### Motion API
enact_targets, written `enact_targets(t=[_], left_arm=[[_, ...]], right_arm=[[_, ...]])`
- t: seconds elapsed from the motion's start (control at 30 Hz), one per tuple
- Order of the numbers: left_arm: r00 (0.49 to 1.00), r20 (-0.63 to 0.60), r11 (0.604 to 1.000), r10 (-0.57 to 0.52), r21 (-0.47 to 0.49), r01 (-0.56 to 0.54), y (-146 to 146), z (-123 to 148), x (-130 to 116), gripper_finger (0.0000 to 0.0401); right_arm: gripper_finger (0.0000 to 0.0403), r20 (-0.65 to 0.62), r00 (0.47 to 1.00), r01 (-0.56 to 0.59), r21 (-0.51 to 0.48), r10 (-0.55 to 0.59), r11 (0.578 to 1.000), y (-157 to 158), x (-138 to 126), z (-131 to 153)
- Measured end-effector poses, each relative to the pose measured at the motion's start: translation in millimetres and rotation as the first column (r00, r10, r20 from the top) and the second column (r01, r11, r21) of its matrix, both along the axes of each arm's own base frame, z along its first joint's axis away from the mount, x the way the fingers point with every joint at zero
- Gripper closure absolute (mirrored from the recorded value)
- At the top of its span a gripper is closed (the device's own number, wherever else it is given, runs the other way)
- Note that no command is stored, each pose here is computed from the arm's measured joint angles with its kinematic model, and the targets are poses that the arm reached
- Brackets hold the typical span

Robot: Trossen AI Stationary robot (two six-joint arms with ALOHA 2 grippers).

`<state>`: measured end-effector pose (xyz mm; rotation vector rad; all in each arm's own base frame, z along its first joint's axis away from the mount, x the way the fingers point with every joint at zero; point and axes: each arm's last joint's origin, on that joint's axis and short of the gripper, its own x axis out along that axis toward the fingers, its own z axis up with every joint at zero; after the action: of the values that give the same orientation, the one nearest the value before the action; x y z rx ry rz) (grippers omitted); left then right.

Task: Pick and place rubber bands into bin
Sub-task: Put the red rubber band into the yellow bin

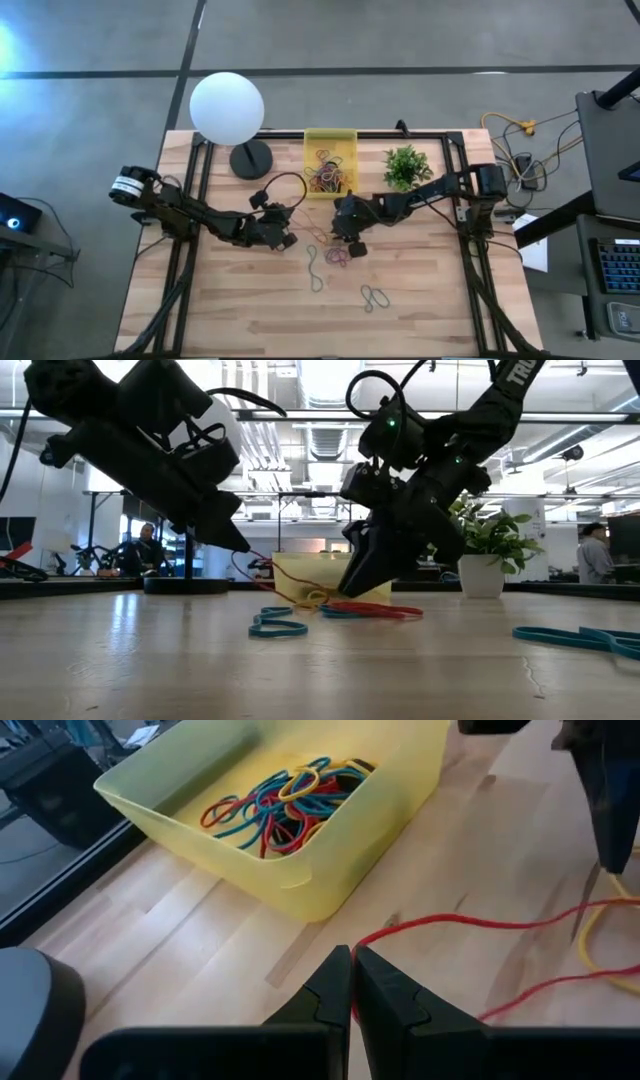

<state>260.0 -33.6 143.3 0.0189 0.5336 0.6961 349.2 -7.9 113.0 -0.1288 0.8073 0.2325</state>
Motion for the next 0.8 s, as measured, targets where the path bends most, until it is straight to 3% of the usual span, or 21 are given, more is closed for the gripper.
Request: enact_targets(t=[0.4, 0.63, 0.8], left_arm=[[1.000, 0.021, 1.000, -0.001, -0.003, 0.001, -0.3, 1.7, 1.5, 0.0401], [1.000, 0.024, 1.000, -0.001, -0.003, 0.001, -0.3, 1.8, 1.6, 0.0401], [1.000, 0.024, 1.000, -0.001, -0.003, 0.001, -0.4, 1.9, 1.7, 0.0401]], right_arm=[[0.0322, -0.020, 1.000, 0.000, 0.024, 0.000, 1.000, 0.8, 12.2, -14.9], [0.0386, -0.028, 0.999, -0.025, -0.015, 0.025, 1.000, 0.8, 9.9, -11.8], [0.0393, -0.054, 0.998, -0.010, -0.042, 0.008, 0.999, 2.2, 3.7, -1.8]])
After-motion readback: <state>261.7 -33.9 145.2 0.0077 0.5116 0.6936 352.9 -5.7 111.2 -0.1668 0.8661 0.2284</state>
